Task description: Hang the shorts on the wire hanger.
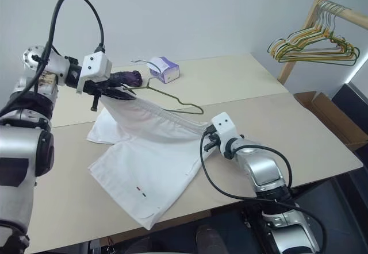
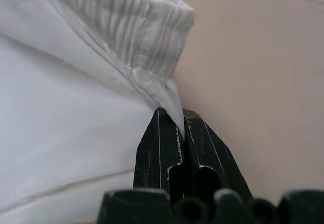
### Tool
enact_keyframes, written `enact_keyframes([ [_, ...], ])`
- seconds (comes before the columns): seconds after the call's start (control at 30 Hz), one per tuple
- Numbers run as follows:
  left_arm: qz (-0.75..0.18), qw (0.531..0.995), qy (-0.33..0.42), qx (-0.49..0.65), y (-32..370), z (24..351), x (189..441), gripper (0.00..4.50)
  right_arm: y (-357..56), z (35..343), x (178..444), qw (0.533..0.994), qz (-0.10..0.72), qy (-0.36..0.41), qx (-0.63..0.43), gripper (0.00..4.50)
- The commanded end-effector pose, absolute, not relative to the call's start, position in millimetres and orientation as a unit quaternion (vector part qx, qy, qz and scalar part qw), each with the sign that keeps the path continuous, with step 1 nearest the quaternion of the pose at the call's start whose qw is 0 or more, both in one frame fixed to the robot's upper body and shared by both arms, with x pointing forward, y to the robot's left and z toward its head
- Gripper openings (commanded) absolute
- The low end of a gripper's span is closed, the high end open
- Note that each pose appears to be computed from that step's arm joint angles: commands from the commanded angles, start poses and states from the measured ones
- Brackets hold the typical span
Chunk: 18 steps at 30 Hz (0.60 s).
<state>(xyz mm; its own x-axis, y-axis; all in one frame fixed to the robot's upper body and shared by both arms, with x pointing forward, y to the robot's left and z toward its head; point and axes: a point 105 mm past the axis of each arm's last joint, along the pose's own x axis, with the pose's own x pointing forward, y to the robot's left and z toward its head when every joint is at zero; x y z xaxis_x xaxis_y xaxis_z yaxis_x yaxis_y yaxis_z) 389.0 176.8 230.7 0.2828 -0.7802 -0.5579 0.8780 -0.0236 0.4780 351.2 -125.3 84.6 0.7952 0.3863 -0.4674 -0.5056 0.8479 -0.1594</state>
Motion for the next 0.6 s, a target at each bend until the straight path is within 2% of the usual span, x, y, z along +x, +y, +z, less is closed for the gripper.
enact_keyframes([
  [0.03,-0.577,0.711,0.032,0.400,190.9,245.5,385.0,0.04,-154.8,96.5,356.8,0.945,0.195,0.199,-0.172,0.05],
  [0.3,-0.568,0.712,0.064,0.407,202.0,229.2,383.6,0.04,-166.2,109.0,360.4,0.943,0.187,0.180,-0.208,0.05],
  [0.53,-0.551,0.711,0.084,0.429,204.6,214.9,388.2,0.04,-163.6,137.6,360.9,0.940,0.197,0.137,-0.243,0.05],
  [0.6,-0.544,0.714,0.080,0.433,202.1,214.5,390.9,0.04,-156.7,153.0,359.2,0.926,0.216,0.112,-0.289,0.05],
])
